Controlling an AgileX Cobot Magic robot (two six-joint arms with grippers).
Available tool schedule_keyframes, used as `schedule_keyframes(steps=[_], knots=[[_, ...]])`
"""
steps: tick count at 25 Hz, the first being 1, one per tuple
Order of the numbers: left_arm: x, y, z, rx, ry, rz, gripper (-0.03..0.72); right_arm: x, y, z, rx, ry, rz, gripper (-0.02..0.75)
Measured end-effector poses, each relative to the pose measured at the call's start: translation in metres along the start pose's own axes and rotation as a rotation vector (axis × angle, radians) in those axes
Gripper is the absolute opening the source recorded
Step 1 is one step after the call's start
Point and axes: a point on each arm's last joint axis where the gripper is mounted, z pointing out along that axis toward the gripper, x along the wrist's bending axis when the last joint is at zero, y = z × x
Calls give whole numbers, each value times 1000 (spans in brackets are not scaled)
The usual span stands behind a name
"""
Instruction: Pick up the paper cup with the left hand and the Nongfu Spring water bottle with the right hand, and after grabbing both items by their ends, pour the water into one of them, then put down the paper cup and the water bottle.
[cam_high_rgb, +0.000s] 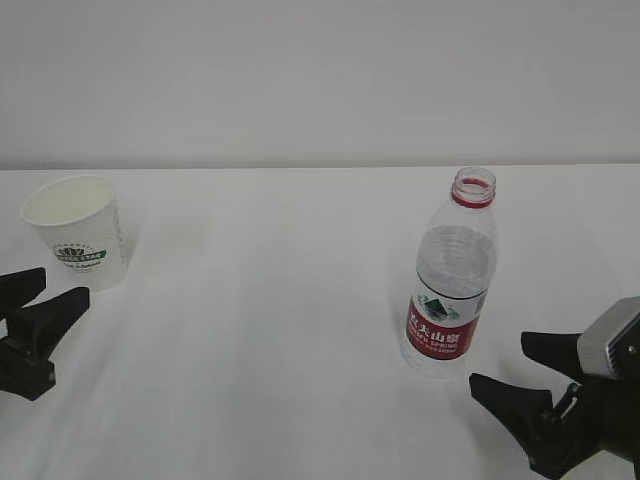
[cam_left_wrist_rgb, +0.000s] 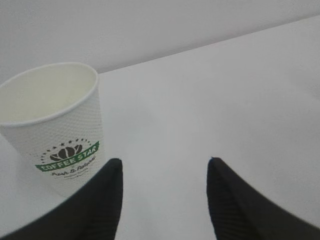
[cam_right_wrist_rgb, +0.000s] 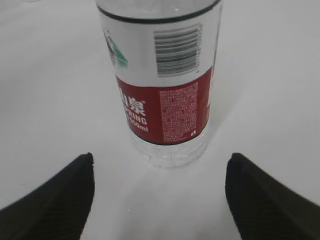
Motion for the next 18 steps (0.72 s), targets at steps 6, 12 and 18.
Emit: schedule_keyframes(steps=[6, 12, 18], knots=[[0, 1, 0, -4, -2, 1, 398, -8, 11, 12, -48, 4, 13, 656], [0, 1, 0, -4, -4, 2, 400, -15, 24, 23, -106, 29, -28, 661], [1, 0, 0, -3, 9, -4, 503, -14, 27, 25, -118, 59, -55, 662]])
